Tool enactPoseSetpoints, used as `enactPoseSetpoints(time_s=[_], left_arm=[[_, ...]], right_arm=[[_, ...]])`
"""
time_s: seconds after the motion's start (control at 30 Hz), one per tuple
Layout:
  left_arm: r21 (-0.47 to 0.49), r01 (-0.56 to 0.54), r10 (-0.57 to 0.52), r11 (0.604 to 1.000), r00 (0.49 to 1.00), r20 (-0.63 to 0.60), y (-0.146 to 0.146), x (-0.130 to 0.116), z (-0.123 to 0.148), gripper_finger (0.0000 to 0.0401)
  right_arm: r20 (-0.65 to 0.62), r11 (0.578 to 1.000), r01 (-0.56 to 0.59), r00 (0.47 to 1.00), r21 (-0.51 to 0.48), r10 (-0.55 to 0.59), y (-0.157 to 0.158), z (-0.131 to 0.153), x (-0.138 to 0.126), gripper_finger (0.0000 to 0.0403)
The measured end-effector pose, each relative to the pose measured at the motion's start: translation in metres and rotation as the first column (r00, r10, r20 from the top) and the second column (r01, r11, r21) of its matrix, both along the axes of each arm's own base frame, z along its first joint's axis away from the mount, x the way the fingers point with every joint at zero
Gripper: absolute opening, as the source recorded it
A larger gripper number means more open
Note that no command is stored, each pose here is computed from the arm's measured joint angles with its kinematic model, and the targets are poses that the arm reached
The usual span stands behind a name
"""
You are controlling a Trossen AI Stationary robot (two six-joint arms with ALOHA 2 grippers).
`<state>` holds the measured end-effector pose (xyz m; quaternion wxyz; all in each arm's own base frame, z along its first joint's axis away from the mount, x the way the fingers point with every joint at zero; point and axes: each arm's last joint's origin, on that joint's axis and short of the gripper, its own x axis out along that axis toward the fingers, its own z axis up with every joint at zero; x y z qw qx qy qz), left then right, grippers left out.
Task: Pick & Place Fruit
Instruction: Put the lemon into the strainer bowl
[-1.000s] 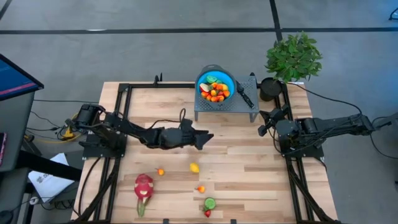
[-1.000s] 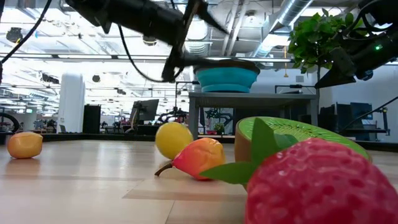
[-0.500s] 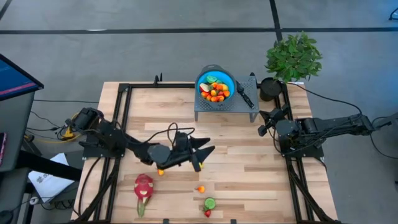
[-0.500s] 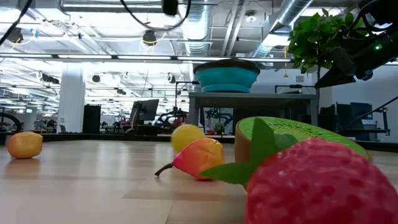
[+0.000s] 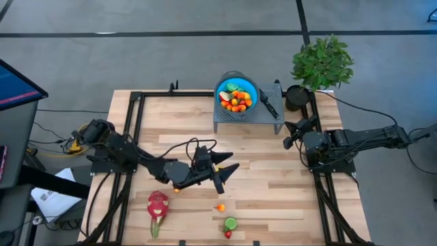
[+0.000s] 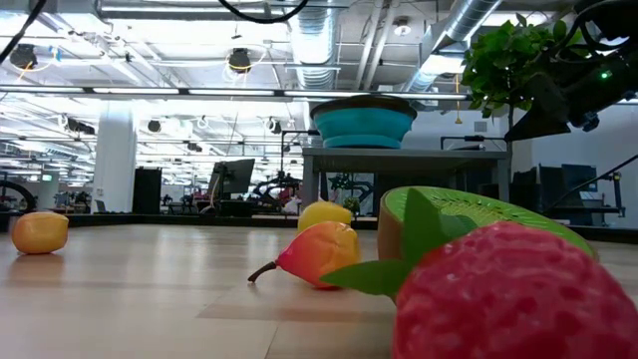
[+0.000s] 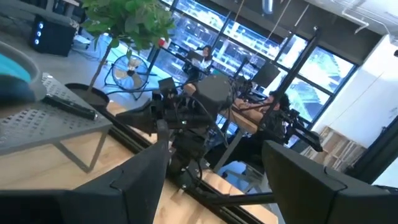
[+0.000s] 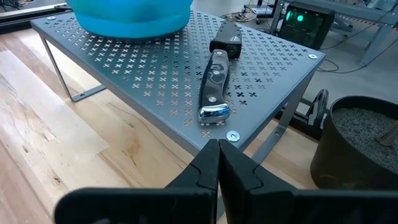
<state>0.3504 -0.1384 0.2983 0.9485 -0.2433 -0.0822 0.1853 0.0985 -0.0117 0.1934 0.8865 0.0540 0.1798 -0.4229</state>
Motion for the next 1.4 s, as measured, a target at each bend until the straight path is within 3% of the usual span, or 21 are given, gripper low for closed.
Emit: enactPoseSetpoints(time_s=[0.33, 0.5, 0.67, 0.8, 0.97, 1.4], left_arm=[[0.012, -0.013, 0.013, 1.0, 1.0, -0.018, 0.014, 0.005, 0.0, 0.0257], [0.079, 0.031, -0.014, 0.996, 0.979, -0.202, 0.03, 0.012, -0.018, 0.0251], [0.068, 0.101, -0.069, 0.993, 0.927, -0.367, 0.051, 0.016, -0.035, 0.0231], [0.075, 0.184, -0.131, 0.98, 0.884, -0.449, 0.068, 0.019, -0.042, 0.021], [0.107, 0.205, -0.118, 0.973, 0.839, -0.531, 0.084, 0.019, -0.048, 0.0187], [0.126, 0.198, -0.098, 0.972, 0.831, -0.548, 0.092, 0.02, -0.049, 0.0158]], right_arm=[[-0.009, 1.0, -0.002, 1.0, -0.005, 0.002, 0.0, 0.0, 0.0, 0.0], [-0.013, 0.999, -0.042, 0.999, 0.024, 0.043, 0.001, -0.001, 0.001, 0.0], [-0.015, 0.986, -0.137, 0.99, 0.093, 0.139, 0.004, -0.002, 0.002, 0.0], [-0.006, 0.957, -0.235, 0.971, 0.169, 0.239, 0.007, -0.004, 0.004, 0.0], [0.045, 0.907, -0.332, 0.942, 0.259, 0.332, 0.011, -0.003, 0.006, 0.0], [0.122, 0.796, -0.437, 0.896, 0.419, 0.428, 0.027, -0.007, 0.01, 0.0]])
